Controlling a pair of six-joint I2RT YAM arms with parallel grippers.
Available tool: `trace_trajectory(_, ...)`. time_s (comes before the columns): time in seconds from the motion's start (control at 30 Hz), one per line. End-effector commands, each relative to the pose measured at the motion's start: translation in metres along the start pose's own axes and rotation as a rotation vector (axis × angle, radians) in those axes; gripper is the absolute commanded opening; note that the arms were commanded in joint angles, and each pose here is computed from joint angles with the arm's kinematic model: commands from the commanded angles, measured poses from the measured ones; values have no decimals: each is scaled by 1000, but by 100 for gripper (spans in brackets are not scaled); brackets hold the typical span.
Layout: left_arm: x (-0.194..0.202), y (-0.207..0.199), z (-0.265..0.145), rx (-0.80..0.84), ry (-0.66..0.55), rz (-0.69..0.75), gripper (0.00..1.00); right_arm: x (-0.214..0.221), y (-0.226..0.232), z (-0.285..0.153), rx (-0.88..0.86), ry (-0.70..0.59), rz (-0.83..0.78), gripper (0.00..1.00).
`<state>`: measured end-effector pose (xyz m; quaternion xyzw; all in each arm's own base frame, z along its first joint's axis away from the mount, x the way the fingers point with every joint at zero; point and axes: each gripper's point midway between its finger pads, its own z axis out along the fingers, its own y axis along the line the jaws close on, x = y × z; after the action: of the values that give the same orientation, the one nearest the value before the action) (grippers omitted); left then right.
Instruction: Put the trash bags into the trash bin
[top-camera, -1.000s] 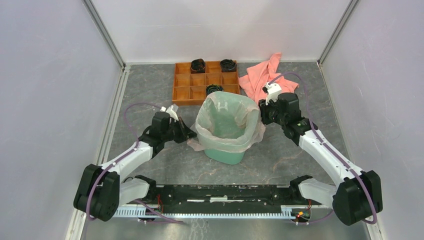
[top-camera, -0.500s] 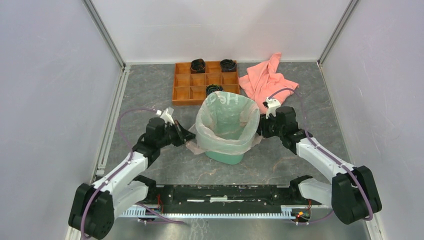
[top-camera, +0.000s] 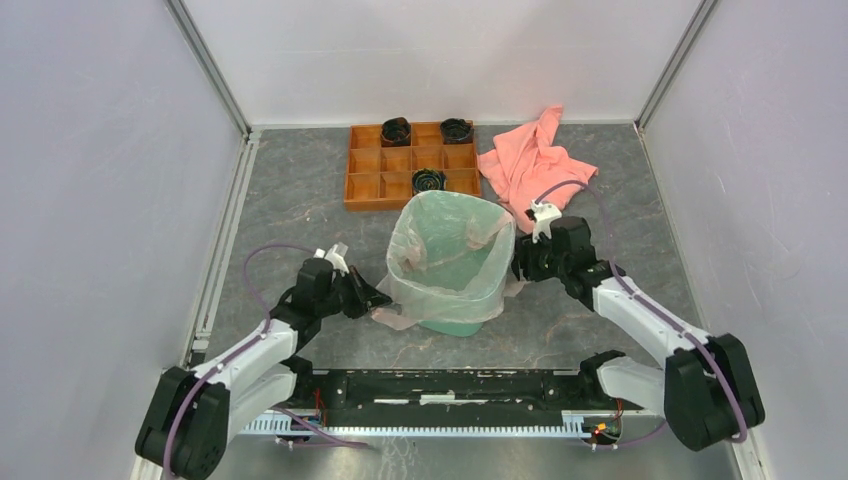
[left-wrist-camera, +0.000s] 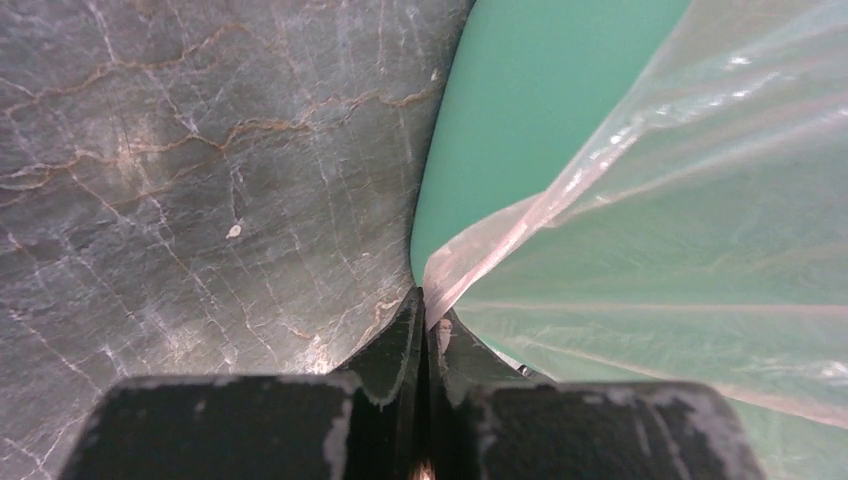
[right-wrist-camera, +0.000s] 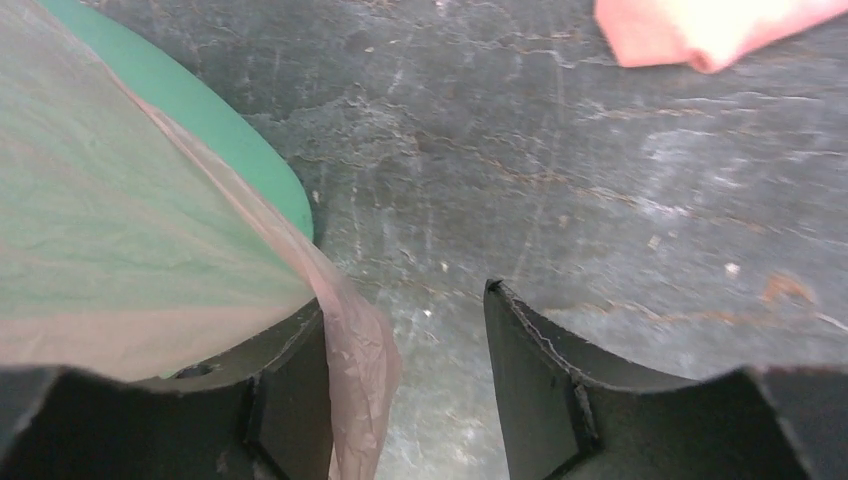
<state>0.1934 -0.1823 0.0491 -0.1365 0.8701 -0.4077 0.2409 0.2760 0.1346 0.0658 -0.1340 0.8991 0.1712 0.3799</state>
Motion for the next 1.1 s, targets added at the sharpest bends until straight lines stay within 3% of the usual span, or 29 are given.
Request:
trace_trajectory(0.0,-15,-13,-7,-7,-46,49,8,-39,-18,-40,149,-68,-79,62)
trace_trajectory(0.13,-9,-12,-10,7,-33,36,11,-60,-12,-79,160,-141,-87,81)
trace_trajectory(0.33,-3,-18,-20,33,-24,26,31,-64,-13,-115,200,-183,-81,93)
trace_trajectory(0.47,-5,-24,-25,47,-43,29,43,-57,15,-100,29,-207,-45,94)
trace_trajectory(0.57,-3,-26,-24,69,-38,2,42,-40,31,-80,-84,-176,1,91)
trace_trajectory(0.77,19,-34,-16,150,-1,-26,33,6,43,-47,-191,-157,97,72)
trace_trajectory(0.93,40,-28,-2,89,23,22,21,51,35,-17,-166,-73,62,57)
trace_trajectory(1.07,40,-9,-1,-68,29,104,16,61,14,-17,-29,-16,39,55)
